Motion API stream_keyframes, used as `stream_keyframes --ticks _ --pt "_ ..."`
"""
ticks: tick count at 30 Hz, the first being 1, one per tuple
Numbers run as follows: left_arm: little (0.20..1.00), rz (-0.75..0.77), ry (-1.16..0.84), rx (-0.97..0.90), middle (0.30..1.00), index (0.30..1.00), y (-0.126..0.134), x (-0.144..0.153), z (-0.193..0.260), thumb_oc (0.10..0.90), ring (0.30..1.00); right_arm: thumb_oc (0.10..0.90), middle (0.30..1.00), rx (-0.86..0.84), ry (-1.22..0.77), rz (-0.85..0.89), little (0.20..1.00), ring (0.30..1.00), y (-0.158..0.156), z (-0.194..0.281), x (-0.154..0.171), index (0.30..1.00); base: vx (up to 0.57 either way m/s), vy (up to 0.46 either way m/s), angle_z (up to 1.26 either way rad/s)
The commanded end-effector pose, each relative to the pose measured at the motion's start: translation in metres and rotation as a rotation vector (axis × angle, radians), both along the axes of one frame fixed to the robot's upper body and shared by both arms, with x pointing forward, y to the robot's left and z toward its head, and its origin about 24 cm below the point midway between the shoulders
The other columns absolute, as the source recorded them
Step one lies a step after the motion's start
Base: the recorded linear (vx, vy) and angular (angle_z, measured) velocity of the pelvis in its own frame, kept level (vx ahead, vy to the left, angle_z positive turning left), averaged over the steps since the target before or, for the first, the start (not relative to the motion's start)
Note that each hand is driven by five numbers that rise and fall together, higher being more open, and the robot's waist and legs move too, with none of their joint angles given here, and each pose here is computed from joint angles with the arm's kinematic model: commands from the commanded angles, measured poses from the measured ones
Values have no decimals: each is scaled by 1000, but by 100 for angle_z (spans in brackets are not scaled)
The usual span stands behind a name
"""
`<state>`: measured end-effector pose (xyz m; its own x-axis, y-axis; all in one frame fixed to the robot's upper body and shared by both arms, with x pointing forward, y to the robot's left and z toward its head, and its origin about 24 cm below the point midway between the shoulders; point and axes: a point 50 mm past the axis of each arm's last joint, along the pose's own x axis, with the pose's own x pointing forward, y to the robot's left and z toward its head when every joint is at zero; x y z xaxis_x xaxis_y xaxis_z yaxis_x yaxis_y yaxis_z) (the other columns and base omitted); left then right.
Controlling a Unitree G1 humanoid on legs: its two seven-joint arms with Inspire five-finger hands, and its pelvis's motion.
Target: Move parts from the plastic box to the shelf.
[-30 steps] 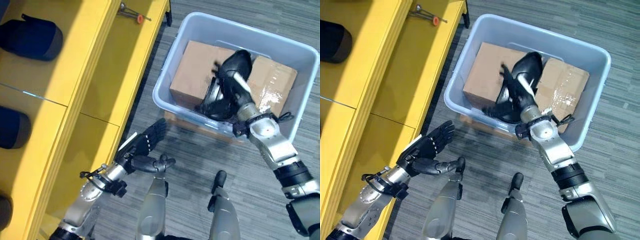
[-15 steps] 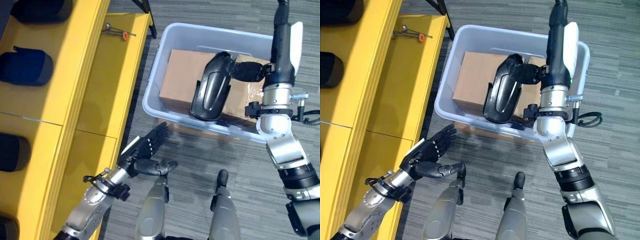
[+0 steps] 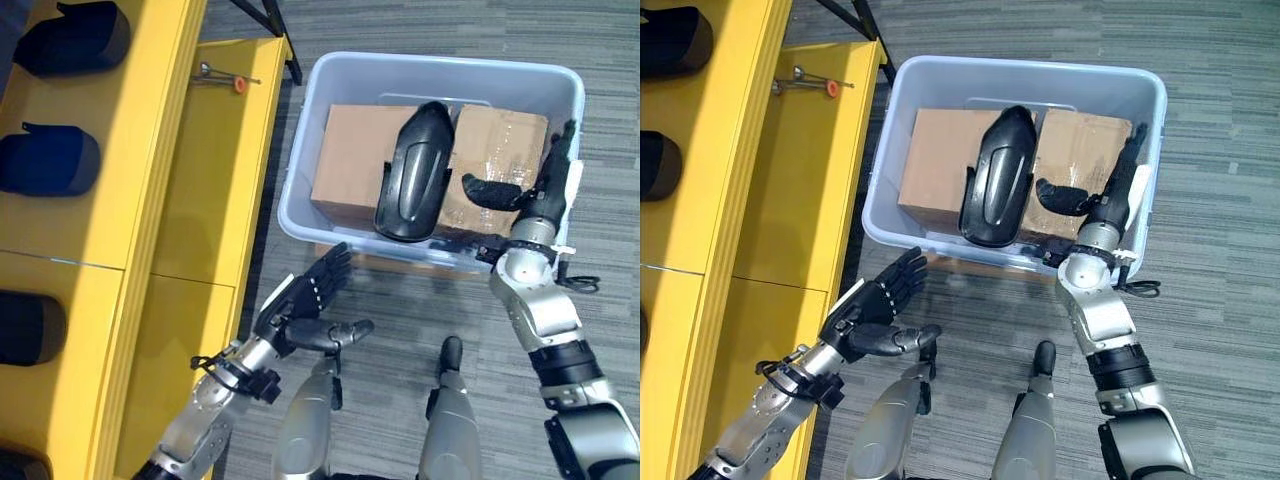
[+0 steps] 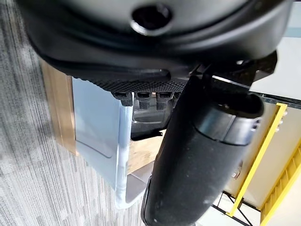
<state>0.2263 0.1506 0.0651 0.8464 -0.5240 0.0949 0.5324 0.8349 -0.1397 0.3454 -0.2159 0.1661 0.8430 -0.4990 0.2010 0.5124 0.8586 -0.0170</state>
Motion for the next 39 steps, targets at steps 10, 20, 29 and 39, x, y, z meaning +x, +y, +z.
stream_keyframes --ticks 10,20,29,39 --pt "1000 -28 -213 -147 1000 1000 -20 -2 41 900 1000 900 1000 45 -290 122 1000 1000 20 84 12 1000 -13 32 8" --pt "1000 -19 -218 -139 1000 1000 -22 2 42 900 1000 900 1000 104 -227 116 1000 1000 19 74 26 1000 -1 47 11" --pt "1000 -19 -228 -135 1000 1000 -23 5 44 900 1000 900 1000 230 -166 94 1000 1000 15 56 33 1000 12 20 8" --pt "1000 -14 -224 -138 1000 1000 -29 10 44 900 1000 900 1000 314 -3 2 1000 1000 12 17 37 1000 7 1 1"
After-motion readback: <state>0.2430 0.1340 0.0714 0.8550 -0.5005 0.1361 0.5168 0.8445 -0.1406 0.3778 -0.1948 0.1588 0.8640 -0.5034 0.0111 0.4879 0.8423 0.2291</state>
